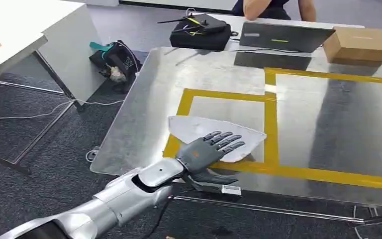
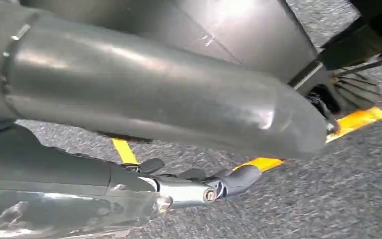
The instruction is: Take the parts from the cabinet and place them on the table.
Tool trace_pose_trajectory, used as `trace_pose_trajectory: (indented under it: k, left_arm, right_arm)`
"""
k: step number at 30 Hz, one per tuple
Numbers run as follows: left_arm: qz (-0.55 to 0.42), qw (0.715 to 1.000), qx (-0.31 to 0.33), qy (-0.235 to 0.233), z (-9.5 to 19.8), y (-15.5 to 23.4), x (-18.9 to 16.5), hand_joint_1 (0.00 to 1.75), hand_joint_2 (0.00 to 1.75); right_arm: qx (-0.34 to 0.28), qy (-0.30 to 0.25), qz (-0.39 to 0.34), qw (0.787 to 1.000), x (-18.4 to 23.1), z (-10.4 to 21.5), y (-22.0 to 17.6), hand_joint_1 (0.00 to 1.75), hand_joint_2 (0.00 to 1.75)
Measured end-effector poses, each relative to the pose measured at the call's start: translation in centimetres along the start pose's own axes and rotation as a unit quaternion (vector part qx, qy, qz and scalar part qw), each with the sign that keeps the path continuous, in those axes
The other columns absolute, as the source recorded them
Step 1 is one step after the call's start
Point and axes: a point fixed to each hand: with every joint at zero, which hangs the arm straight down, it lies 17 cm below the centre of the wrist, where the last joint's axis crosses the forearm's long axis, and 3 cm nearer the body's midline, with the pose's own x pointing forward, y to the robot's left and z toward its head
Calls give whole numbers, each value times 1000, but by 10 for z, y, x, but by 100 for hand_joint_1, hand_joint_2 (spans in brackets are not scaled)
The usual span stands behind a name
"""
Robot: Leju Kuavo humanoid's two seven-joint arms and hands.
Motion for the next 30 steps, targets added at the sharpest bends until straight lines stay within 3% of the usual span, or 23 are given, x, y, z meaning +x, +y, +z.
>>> trace_pose_trajectory:
  k: [30]
  left_arm:
    - [18, 1000, 10, 14, 1, 10, -13, 0, 0]
  right_arm:
    - [-15, 7, 18, 1000, -13, -1, -25, 0, 0]
